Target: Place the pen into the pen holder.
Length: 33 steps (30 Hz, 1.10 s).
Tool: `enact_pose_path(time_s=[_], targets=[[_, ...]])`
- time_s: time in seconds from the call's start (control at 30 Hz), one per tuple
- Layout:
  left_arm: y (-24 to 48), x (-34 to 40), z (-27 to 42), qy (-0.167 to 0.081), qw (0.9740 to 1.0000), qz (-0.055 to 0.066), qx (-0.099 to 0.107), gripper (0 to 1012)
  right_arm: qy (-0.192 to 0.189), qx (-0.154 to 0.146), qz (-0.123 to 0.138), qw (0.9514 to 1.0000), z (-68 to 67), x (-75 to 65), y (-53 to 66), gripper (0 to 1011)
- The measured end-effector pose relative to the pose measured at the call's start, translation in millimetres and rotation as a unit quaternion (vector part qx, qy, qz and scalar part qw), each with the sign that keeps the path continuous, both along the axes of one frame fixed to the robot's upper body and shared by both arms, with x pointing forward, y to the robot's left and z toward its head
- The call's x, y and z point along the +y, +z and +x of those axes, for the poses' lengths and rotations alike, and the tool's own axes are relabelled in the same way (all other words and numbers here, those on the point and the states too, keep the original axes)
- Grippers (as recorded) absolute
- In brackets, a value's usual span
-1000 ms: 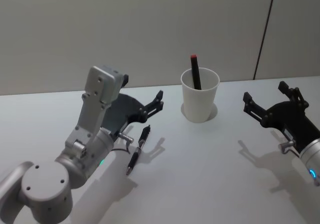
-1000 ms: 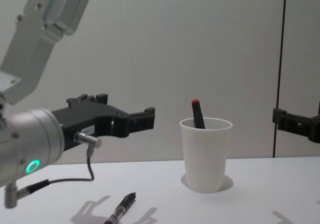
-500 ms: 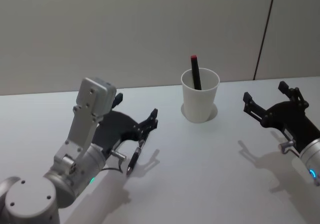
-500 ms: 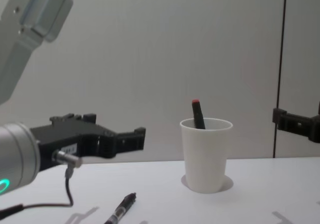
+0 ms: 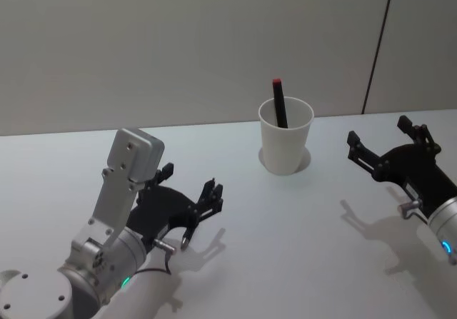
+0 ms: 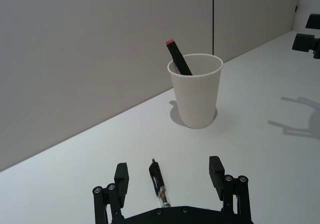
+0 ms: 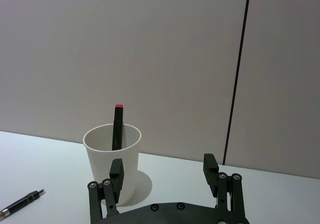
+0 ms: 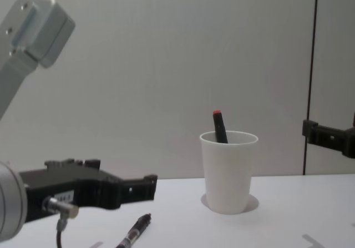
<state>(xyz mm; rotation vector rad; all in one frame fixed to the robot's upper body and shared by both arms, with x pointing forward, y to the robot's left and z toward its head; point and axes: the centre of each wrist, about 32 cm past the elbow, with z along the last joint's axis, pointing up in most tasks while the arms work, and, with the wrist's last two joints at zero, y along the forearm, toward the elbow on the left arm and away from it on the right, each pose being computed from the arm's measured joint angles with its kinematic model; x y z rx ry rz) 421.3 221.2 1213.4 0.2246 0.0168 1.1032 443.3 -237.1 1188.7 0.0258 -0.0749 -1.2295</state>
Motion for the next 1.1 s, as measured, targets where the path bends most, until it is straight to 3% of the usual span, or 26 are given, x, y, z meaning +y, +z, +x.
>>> enact_pose_path(time_s=[0.23,0.47,0.77,1.1], targets=[[-3.0,-0.9,-6.6,0.009,0.9994,-0.004,0.034,1001,0.000,0.000,0.000,1.0000,0.0,0.0,0.0,1001],[-6.4,-4.0,-8.8,0.019,0.9982,-0.010,0.055,1001,0.000,0.000,0.000,1.0000,0.0,0.0,0.0,1001],[-10.7,-8.8,-6.8,0.029,0.9963,-0.018,0.079,1001,0.000,0.000,0.000,1.0000,0.0,0.0,0.0,1002],[-12.5,-11.4,-2.5,0.033,0.9943,-0.015,0.100,1001,0.000,0.000,0.000,1.0000,0.0,0.0,0.0,1002]])
